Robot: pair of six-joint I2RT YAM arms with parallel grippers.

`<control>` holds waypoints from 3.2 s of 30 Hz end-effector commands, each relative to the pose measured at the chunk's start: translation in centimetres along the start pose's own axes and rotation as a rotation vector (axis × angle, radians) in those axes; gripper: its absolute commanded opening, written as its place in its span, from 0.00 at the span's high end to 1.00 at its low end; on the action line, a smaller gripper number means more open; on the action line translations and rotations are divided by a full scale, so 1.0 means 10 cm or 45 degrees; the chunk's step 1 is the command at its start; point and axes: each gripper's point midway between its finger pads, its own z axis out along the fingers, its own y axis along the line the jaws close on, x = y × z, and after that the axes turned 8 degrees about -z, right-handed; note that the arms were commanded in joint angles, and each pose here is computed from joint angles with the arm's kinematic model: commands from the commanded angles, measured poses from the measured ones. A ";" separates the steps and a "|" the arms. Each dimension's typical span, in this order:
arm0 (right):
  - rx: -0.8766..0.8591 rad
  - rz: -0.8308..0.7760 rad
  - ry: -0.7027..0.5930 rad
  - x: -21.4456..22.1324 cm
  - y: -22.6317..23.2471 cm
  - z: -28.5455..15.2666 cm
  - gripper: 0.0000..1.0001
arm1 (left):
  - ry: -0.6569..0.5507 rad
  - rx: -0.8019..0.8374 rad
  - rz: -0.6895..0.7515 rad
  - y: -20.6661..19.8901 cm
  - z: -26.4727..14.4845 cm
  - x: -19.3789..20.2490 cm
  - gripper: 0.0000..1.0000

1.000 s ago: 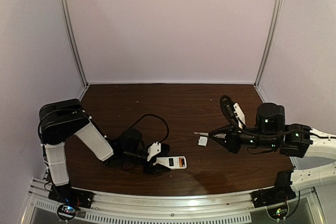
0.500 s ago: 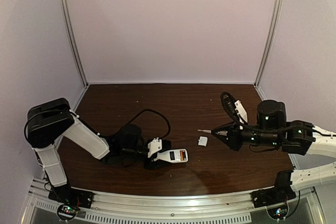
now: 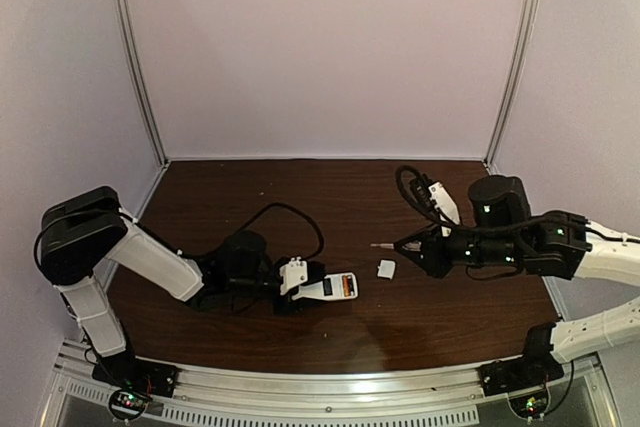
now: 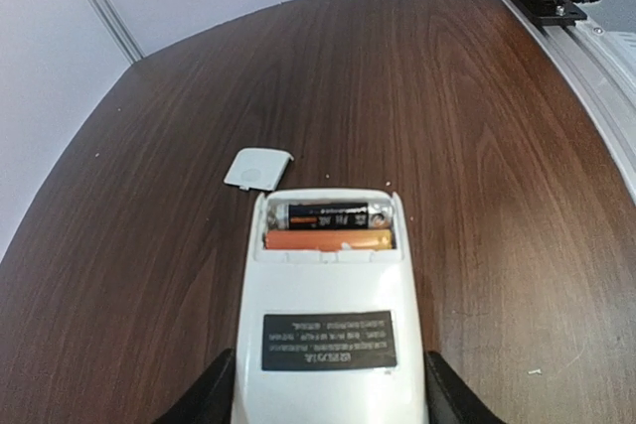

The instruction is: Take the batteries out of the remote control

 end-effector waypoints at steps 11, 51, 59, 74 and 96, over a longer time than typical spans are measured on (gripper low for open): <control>-0.053 -0.170 0.293 0.23 0.27 0.29 1.00 | -0.026 0.047 0.100 -0.10 -0.07 -0.03 1.00; -0.019 -0.243 0.526 0.75 0.24 0.83 1.00 | -0.014 0.138 0.085 -0.22 -0.05 0.02 1.00; -0.029 -0.252 0.533 0.77 0.26 0.89 1.00 | -0.011 0.141 0.080 -0.23 -0.05 0.03 1.00; -0.007 -0.258 0.559 0.85 0.22 0.91 1.00 | -0.015 0.148 0.078 -0.23 -0.06 0.01 1.00; 0.017 -0.271 0.634 1.01 0.18 0.92 1.00 | -0.030 0.168 0.080 -0.27 -0.08 -0.02 1.00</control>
